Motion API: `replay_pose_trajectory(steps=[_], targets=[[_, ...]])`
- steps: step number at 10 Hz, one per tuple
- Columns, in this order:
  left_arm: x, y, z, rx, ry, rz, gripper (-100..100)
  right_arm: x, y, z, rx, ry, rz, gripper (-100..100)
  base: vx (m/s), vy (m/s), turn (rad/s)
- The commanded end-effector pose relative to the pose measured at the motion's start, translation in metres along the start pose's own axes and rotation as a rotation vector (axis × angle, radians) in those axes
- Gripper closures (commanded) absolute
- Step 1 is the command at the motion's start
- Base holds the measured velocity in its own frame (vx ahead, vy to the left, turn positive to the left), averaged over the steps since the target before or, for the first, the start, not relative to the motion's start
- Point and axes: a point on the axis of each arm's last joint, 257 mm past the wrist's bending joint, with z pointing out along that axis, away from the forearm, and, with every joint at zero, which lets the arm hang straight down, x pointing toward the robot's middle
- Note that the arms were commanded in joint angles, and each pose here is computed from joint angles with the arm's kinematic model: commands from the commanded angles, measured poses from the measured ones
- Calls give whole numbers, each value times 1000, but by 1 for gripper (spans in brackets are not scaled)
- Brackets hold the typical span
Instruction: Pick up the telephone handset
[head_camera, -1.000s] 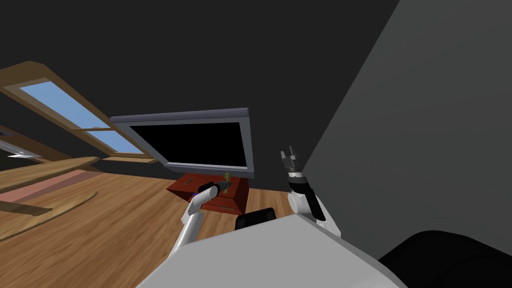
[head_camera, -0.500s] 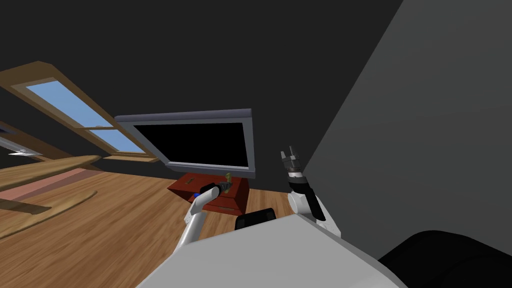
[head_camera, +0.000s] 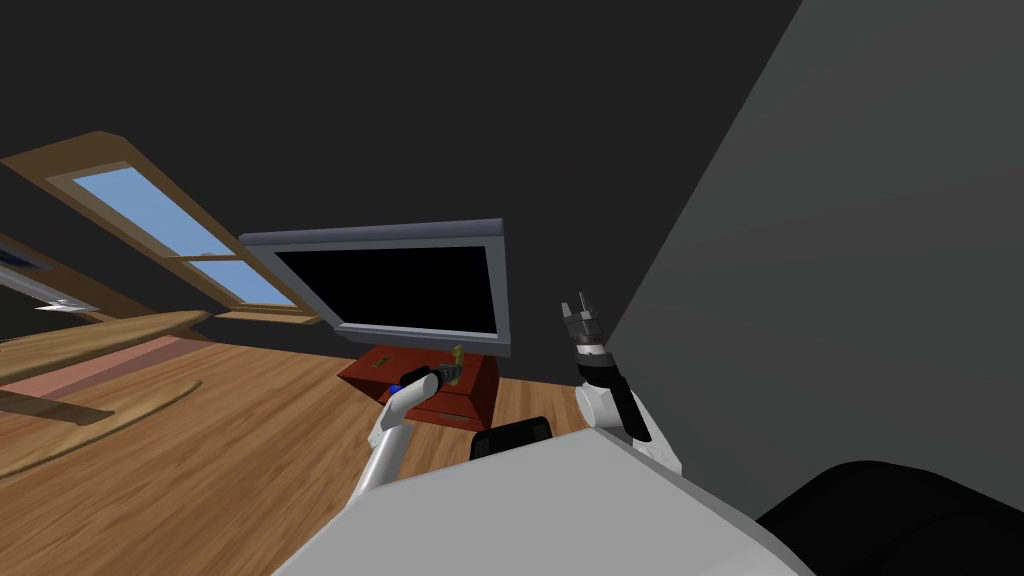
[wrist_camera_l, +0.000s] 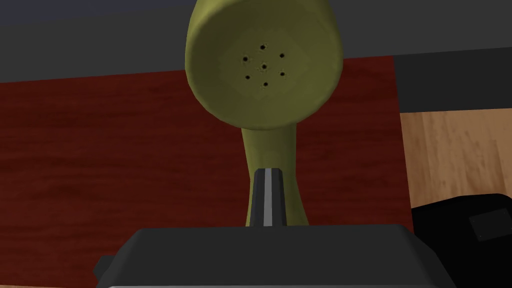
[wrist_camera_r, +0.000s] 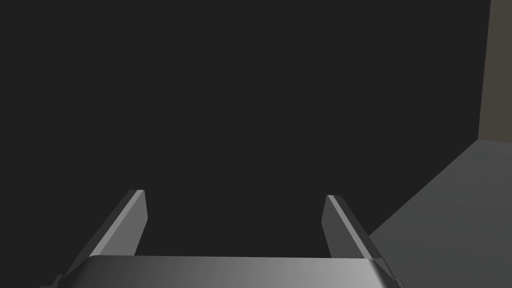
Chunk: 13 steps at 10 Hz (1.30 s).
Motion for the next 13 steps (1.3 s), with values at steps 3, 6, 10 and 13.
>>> replay_pose_trajectory(steps=[3, 6, 10, 13], targets=[[9, 0, -5, -6, 6, 4, -100, 0, 0, 0, 0, 0, 0, 0, -5, 3, -14], [12, -1, -7, -6, 9, 7, 0, 0, 0, 0, 0, 0, 0, 0, -12, 7, -21], [1, -28, -5, -2, -9, 21, -100, 0, 0, 0, 0, 0, 0, 0, 12, -64, 19], [-8, -53, -5, -4, -17, 10, -100, 0, 0, 0, 0, 0, 0, 0, 13, -69, 25]])
